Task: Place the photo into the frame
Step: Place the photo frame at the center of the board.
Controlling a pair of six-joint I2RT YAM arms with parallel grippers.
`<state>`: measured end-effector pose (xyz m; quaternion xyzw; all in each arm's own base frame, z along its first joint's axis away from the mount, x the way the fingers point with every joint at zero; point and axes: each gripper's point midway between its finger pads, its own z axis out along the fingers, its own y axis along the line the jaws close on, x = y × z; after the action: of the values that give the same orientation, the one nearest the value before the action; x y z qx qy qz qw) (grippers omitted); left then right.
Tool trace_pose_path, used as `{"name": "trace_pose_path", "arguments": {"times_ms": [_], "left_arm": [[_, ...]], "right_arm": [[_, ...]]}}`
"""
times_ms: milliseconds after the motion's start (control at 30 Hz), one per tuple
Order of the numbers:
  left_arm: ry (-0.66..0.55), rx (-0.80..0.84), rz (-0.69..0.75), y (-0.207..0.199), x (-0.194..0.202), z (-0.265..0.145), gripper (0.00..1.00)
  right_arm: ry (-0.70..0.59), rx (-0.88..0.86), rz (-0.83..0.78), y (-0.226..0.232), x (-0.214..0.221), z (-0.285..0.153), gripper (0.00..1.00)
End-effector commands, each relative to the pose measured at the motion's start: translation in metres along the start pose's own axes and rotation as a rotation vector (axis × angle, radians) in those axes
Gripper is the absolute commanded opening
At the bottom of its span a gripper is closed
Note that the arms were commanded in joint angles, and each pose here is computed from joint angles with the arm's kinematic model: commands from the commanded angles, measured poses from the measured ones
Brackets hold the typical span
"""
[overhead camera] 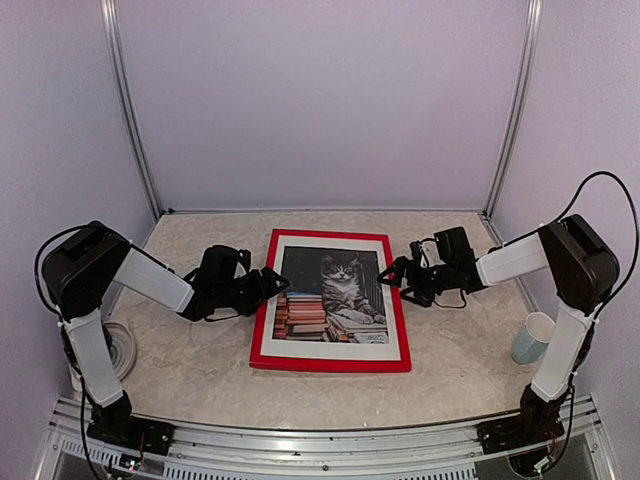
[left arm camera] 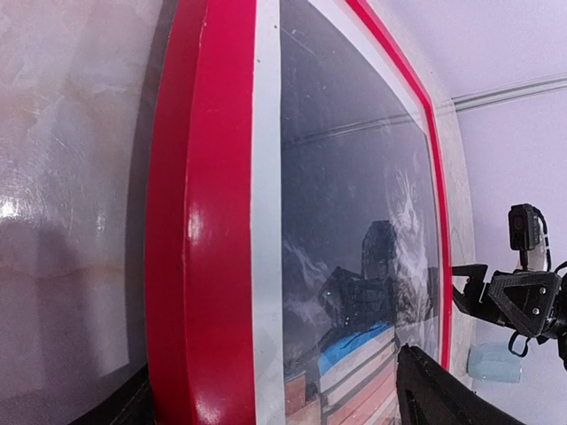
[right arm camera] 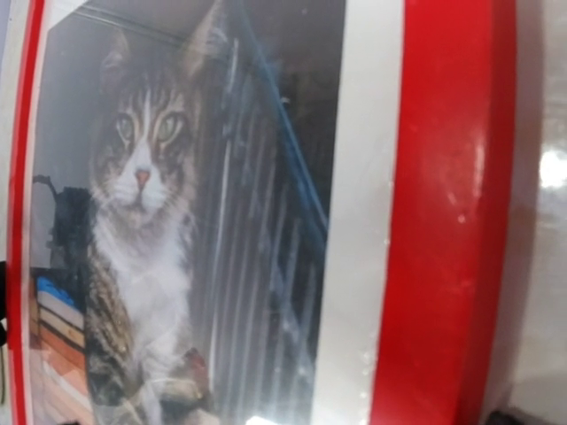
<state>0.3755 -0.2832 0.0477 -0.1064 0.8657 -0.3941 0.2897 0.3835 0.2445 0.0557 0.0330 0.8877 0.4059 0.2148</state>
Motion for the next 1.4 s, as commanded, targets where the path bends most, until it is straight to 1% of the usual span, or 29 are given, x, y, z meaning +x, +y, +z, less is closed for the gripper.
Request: {"name": "trace_pose_path", "arguments": {"times_ms": [0, 167, 300, 400, 533, 733, 833, 933, 1100, 1233, 1367], "left_arm": [[-0.047, 0.040, 0.059, -0.024, -0.017, -0.003, 0.83], [-0.040, 0.014, 0.058, -0.019, -0.015, -0.005, 0.86], [-0.040, -0.021, 0.057, -0.012, -0.015, -0.007, 0.91], [-0.041, -0.048, 0.057, -0.007, -0.015, -0.008, 0.98], [-0.047, -0.098, 0.065, 0.001, -0.016, -0.011, 0.99], [-0.092, -0.189, 0.115, 0.007, -0.025, -0.024, 0.99], [-0.145, -0.236, 0.158, 0.006, -0.035, -0.036, 0.99], [-0.190, -0.245, 0.206, -0.002, -0.043, -0.051, 0.99], [-0.277, -0.262, 0.327, -0.021, -0.059, -0.087, 0.99], [-0.335, -0.322, 0.409, -0.023, -0.066, -0.122, 0.99], [-0.415, -0.354, 0.447, -0.022, -0.072, -0.161, 0.99]], "right_arm": [[-0.023, 0.088, -0.003, -0.014, -0.009, -0.012, 0.99], [-0.044, 0.107, -0.001, -0.020, -0.019, -0.020, 0.99], [-0.050, 0.112, 0.006, -0.024, -0.021, -0.025, 0.99], [-0.053, 0.115, 0.004, -0.025, -0.021, -0.027, 0.99], [-0.058, 0.116, 0.001, -0.023, -0.022, -0.031, 0.99], [-0.091, 0.150, -0.034, -0.018, -0.028, -0.046, 0.99], [-0.117, 0.189, -0.064, -0.016, -0.032, -0.057, 0.99], [-0.149, 0.236, -0.109, -0.014, -0.037, -0.072, 0.99], [-0.222, 0.336, -0.236, -0.012, -0.043, -0.107, 0.99], [-0.314, 0.417, -0.379, -0.011, -0.045, -0.139, 0.99], [-0.429, 0.447, -0.505, -0.004, -0.039, -0.173, 0.99]]}}
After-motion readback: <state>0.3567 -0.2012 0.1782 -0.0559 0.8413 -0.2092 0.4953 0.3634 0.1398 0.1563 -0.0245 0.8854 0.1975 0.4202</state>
